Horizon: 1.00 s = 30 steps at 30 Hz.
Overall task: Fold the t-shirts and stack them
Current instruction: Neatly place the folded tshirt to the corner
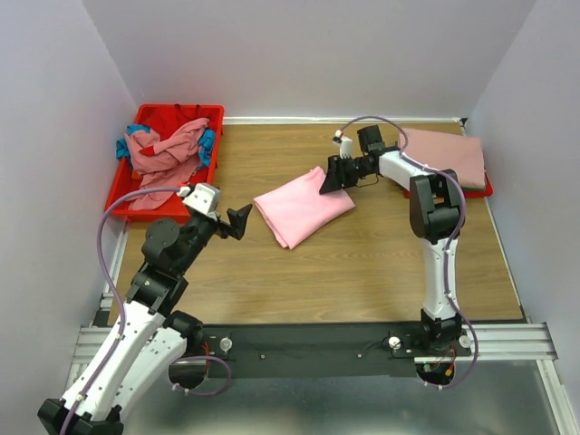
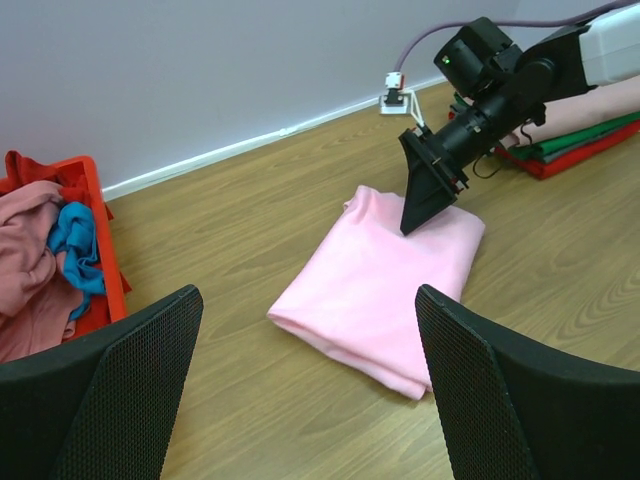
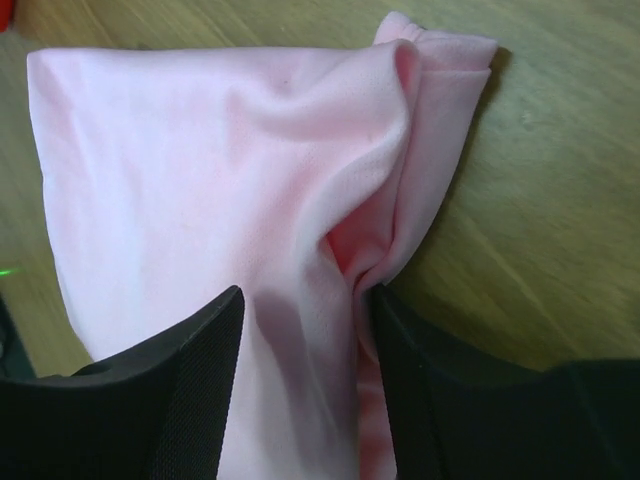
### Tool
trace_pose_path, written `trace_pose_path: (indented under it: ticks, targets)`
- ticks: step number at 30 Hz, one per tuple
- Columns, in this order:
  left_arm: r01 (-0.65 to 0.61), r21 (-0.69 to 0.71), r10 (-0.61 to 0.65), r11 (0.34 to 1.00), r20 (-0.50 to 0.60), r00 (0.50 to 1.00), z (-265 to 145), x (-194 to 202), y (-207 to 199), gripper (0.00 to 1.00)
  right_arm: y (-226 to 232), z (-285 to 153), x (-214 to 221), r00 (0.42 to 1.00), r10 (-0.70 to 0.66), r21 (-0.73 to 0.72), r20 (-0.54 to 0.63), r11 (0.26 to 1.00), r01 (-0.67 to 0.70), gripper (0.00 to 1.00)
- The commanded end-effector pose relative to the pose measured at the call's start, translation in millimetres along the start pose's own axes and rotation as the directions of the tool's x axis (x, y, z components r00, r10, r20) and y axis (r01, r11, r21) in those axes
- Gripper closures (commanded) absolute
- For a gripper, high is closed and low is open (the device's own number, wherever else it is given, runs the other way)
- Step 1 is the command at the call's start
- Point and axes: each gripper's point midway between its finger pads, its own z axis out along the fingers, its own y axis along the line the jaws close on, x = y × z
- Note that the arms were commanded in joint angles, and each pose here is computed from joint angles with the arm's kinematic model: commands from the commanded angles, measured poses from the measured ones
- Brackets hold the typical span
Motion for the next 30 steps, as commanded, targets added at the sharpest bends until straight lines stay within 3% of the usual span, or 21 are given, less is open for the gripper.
trace_pose_path:
  ticks: [1,4,7,14,20,30]
  targets:
    - [-0.007,0.030,0.005,1.000,0.053,0.999,-4,-11,-5,0.06,-4,26,64,0.970,0.166,0.004,-0.180,0.986,-0.168,0.42]
    - [-0.009,0.029,0.007,1.000,0.058,0.998,-4,-12,-5,0.06,-5,27,63,0.969,0.168,0.006,-0.178,0.985,-0.170,0.64]
    - [-0.007,0.037,0.005,0.999,0.054,0.999,-3,-10,-6,0.06,7,25,57,0.964,0.204,-0.048,-0.173,0.975,-0.215,0.98]
    - [-0.006,0.044,0.004,0.999,0.054,0.999,-3,-10,-8,0.06,43,-20,-1,0.991,0.128,-0.133,-0.048,0.982,-0.134,1.00]
    - [-0.008,0.049,0.006,0.999,0.060,0.998,-3,-12,-8,0.07,31,-74,-38,0.992,0.104,-0.034,0.072,0.994,-0.101,1.00]
    - [-0.015,0.048,0.012,0.999,0.063,0.998,-4,-12,-8,0.07,5,-144,-69,0.987,0.015,0.157,0.161,0.987,-0.040,1.00]
